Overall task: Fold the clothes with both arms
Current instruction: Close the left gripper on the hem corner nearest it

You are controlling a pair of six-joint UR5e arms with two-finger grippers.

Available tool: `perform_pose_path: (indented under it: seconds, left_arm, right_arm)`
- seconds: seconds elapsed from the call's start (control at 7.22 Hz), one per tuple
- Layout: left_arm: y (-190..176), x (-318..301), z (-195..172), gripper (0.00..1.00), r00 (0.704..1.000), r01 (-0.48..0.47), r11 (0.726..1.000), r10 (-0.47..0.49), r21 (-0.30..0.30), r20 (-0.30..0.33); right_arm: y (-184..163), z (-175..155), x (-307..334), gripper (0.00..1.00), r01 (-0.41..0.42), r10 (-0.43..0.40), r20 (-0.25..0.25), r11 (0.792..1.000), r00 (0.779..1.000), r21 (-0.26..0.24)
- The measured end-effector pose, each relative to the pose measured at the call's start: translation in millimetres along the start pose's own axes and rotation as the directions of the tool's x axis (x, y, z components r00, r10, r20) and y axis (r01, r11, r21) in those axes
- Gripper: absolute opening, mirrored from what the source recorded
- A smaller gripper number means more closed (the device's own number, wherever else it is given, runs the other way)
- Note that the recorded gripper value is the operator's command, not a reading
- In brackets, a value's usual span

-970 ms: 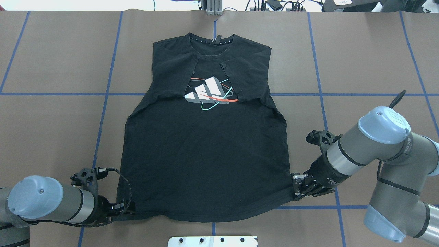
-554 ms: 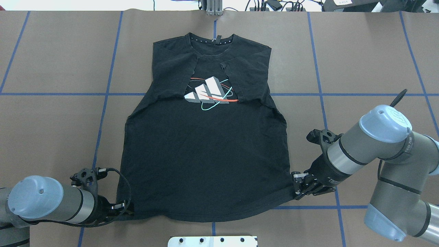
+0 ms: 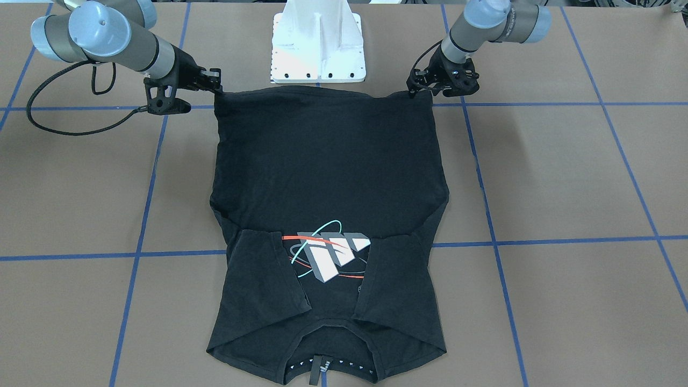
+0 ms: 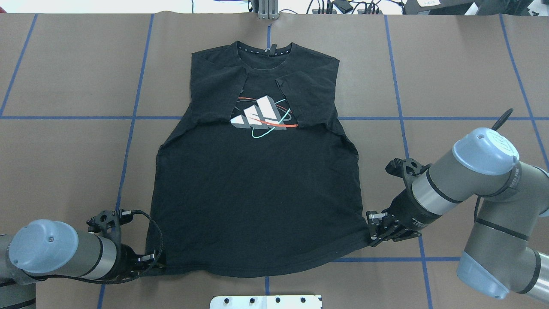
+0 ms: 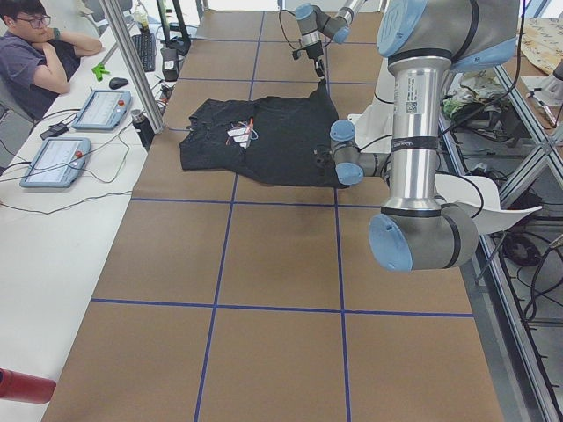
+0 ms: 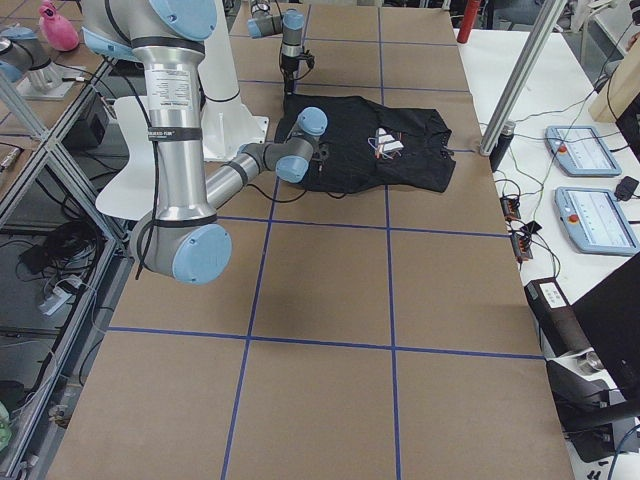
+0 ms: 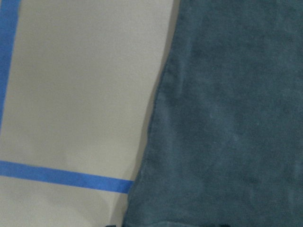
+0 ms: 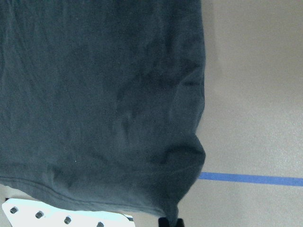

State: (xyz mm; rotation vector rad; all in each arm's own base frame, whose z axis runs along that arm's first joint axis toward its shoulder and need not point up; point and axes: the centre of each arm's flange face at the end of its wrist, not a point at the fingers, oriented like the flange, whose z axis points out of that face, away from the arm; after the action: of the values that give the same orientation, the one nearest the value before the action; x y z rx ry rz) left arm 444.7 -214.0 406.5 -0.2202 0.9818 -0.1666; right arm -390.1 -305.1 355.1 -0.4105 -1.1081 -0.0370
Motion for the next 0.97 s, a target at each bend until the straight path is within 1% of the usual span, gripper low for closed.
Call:
perform_pose_path:
  seconds: [0.28,0.55,0.69,0.83,0.97]
  left_arm:
    - [0.5,0.1,0.4,0.65,1.000,0.000,1.000,0.000,-0.001,0.000]
    - [0.6,1.2,-0.5,0.40,1.000,0.000,1.000,0.000,-0.001,-0.003]
    - [0.4,1.5,-0.9,0.23,1.000,0.000,1.000,0.000,0.000,-0.003]
    - [0.5,1.6,-1.1,0.03,1.000,0.000,1.000,0.000,0.000,-0.004]
    - [0.7,2.0,-1.7,0.00,1.000,0.000,1.000,0.000,-0.001,-0.005]
  right_arm:
    - [-0.4,-1.0,0.0,0.00,0.000,0.000,0.001,1.000,1.000,0.002]
    - [-1.1,-2.9,-0.1,0.00,0.000,0.000,0.003,1.000,1.000,0.005]
    - [-1.1,-3.5,-0.2,0.00,0.000,0.000,0.004,1.000,1.000,0.006]
    - [-1.1,-3.7,-0.3,0.00,0.000,0.000,0.004,1.000,1.000,0.006]
    - [-1.3,-3.8,-0.2,0.00,0.001,-0.001,0.004,1.000,1.000,0.007]
